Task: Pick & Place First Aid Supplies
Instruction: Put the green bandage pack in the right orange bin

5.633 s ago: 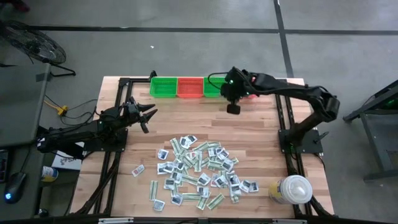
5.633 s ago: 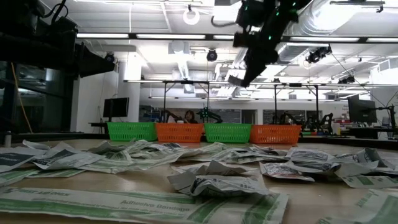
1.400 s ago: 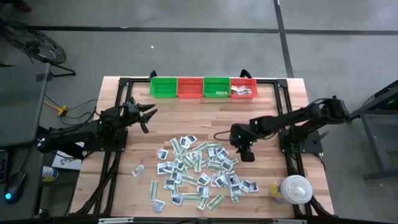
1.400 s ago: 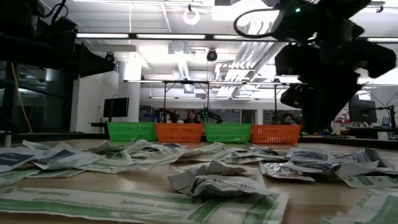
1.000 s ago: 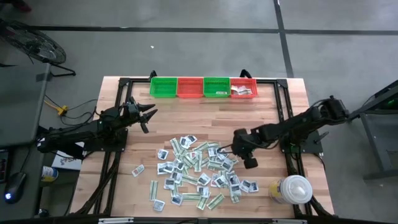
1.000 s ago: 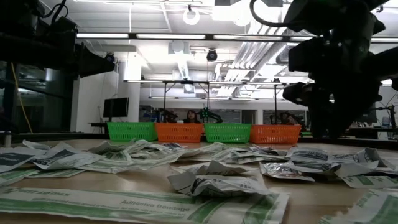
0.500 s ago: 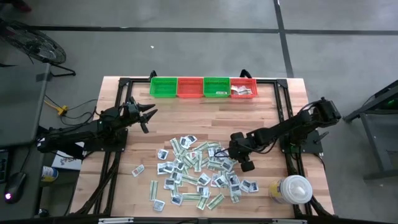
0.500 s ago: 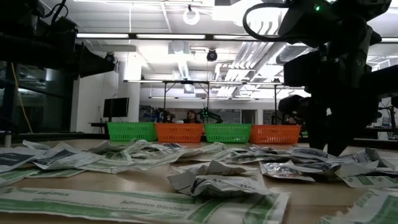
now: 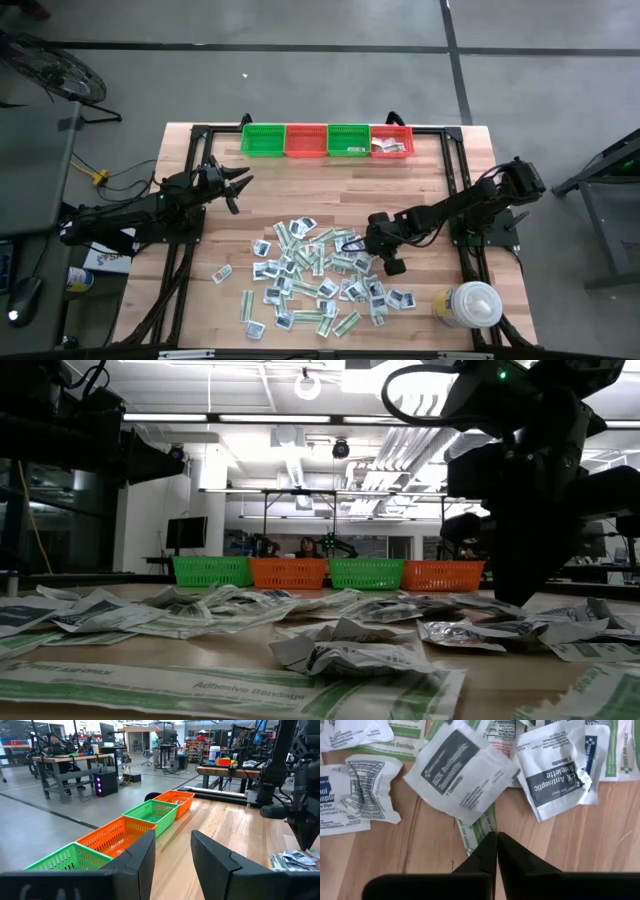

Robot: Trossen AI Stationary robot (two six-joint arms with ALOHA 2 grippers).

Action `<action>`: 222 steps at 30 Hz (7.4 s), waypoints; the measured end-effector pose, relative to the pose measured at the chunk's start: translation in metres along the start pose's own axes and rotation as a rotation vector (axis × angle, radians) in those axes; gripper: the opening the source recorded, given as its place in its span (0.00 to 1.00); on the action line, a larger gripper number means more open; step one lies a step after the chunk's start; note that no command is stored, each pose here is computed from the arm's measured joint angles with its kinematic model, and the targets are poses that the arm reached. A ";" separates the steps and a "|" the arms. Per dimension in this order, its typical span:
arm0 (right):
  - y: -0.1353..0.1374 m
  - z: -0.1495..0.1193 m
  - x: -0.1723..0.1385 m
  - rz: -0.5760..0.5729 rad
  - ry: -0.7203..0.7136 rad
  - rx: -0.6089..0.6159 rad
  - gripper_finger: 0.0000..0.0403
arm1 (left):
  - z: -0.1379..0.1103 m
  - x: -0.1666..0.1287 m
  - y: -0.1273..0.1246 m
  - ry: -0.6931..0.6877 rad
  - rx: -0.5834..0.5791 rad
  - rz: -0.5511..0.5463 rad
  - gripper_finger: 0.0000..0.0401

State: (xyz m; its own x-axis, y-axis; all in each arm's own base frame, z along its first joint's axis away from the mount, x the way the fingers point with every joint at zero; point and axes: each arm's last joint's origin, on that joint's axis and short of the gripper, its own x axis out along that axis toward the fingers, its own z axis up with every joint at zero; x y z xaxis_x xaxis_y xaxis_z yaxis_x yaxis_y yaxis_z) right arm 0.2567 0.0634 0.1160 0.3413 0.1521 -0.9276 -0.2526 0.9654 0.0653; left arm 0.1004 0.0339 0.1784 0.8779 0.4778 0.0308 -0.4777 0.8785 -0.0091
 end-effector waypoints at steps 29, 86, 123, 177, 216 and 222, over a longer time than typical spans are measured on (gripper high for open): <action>-0.022 0.041 -0.065 -0.335 0.074 0.092 0.00 | 0.000 0.000 0.000 -0.001 0.000 0.000 0.30; -0.189 0.007 -0.135 -0.280 -0.010 0.227 0.00 | 0.000 0.000 0.000 0.000 0.000 0.000 0.30; -0.271 -0.085 -0.162 -0.644 0.074 1.035 0.00 | 0.000 0.000 0.000 0.000 0.000 0.000 0.30; -0.215 0.006 -0.138 -0.261 -0.187 0.365 0.41 | 0.000 0.000 0.000 0.000 0.000 0.000 0.30; -0.087 0.016 -0.067 -0.074 -0.509 0.485 0.41 | 0.000 0.000 0.000 0.000 0.000 0.000 0.30; -0.083 0.018 -0.060 -0.067 -0.494 0.483 0.41 | 0.000 0.000 0.000 0.000 0.000 0.000 0.30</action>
State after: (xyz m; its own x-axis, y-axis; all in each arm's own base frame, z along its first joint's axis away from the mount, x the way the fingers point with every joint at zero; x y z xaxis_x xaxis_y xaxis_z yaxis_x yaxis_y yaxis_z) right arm 0.2738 -0.0217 0.1729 0.7433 0.0572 -0.6665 0.1754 0.9448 0.2767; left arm 0.1004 0.0339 0.1784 0.8778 0.4781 0.0303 -0.4780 0.8783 -0.0090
